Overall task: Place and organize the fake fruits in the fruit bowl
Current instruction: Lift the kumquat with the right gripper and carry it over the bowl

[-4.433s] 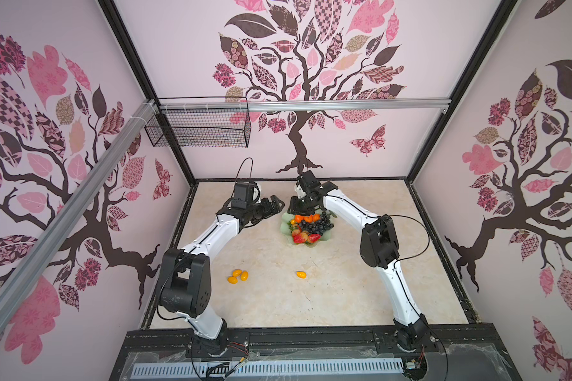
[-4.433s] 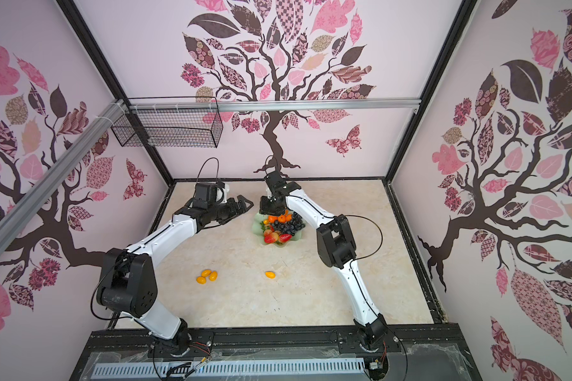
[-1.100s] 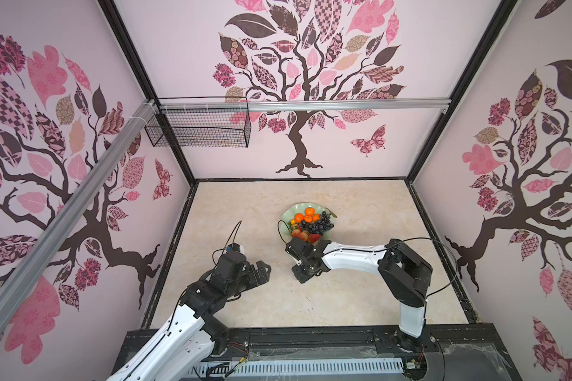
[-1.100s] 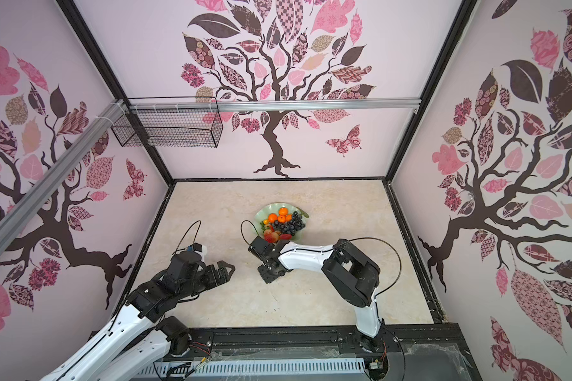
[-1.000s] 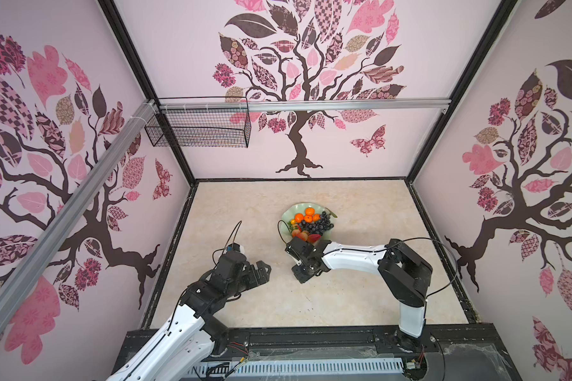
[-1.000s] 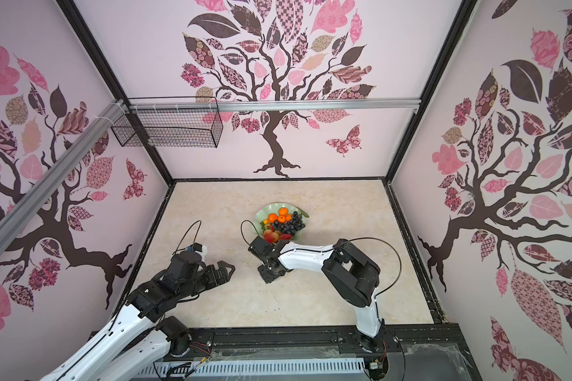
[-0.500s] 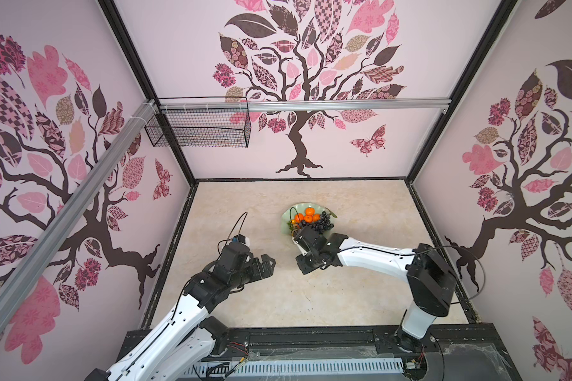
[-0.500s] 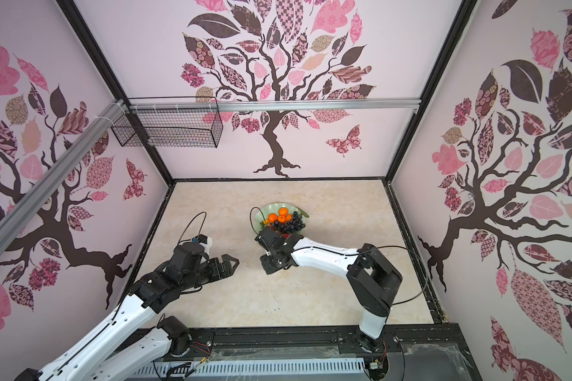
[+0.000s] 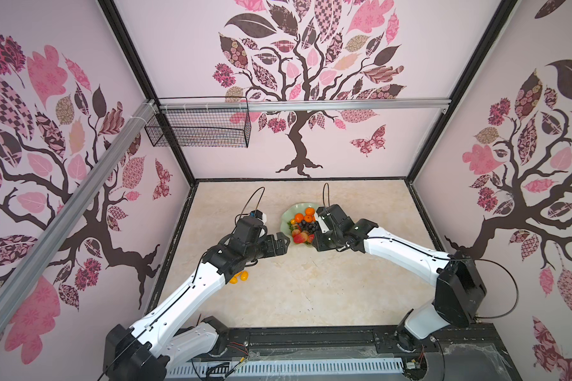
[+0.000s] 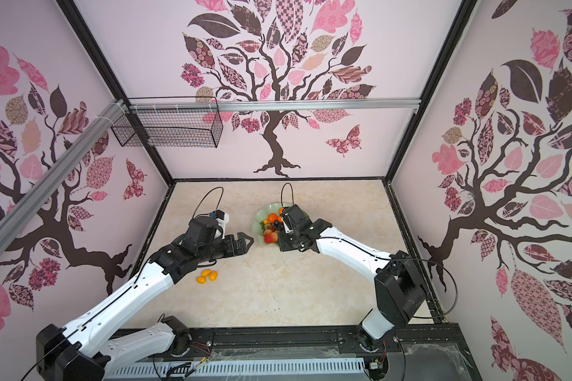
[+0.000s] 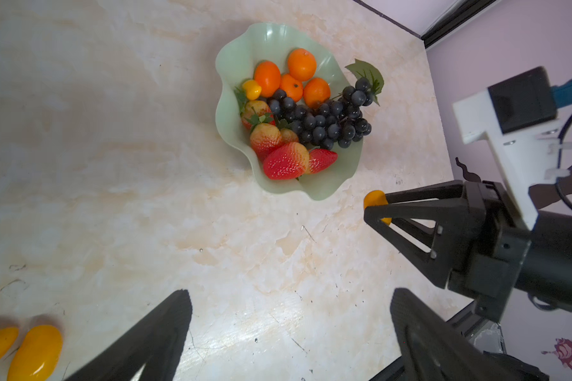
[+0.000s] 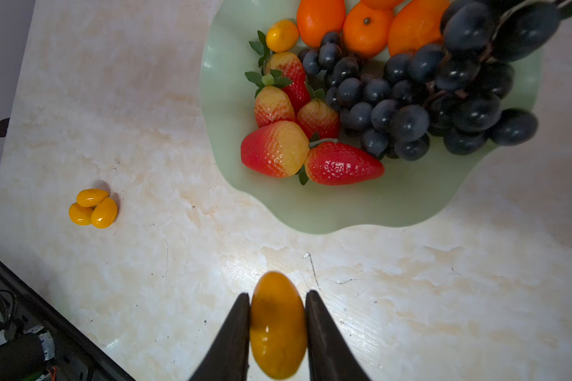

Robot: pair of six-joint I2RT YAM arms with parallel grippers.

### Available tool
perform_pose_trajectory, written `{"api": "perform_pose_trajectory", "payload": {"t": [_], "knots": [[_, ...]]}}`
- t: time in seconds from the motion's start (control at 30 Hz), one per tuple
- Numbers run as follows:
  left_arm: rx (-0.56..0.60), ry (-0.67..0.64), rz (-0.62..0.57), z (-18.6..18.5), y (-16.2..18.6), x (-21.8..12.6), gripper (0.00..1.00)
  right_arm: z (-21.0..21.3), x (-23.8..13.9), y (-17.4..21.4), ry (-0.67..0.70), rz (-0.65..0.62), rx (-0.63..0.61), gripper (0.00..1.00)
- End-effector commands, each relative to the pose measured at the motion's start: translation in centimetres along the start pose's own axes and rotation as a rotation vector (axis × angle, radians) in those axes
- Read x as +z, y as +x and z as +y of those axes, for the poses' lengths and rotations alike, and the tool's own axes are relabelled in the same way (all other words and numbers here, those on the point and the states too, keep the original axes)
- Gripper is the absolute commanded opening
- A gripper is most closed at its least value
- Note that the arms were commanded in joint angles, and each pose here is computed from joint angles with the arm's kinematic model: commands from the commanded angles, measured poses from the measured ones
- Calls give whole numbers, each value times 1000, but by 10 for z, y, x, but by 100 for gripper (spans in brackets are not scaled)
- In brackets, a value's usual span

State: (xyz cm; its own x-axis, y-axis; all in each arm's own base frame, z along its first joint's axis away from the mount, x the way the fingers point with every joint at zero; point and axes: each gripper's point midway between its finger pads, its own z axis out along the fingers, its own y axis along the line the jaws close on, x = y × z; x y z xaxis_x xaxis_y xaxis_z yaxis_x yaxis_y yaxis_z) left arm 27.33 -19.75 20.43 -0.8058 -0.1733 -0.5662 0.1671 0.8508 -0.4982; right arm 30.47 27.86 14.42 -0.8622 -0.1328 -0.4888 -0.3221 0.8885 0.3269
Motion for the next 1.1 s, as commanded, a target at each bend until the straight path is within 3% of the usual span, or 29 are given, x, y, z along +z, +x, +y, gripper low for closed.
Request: {"api": "perform_pose_trajectory", "payload": {"t": [0.0, 0.2, 0.33, 0.47, 0.67, 1.07], "knots": [[68, 53, -51, -22, -29, 1, 98, 11, -4, -24, -40, -40, 21, 31], [72, 68, -52, -25, -54, 21, 98, 11, 13, -43, -43, -27, 40, 31], [22, 82, -67, -11, -75, 34, 98, 5, 32, -55, -39, -6, 60, 31], [49, 97, -86, -2, -89, 48, 98, -2, 50, -68, -43, 9, 93, 30], [7, 197, -44, 16, -98, 62, 98, -8, 77, -84, -36, 35, 110, 30], [-66, 192, 32, 38, -94, 85, 98, -16, 120, -100, -29, 87, 135, 30]]}}
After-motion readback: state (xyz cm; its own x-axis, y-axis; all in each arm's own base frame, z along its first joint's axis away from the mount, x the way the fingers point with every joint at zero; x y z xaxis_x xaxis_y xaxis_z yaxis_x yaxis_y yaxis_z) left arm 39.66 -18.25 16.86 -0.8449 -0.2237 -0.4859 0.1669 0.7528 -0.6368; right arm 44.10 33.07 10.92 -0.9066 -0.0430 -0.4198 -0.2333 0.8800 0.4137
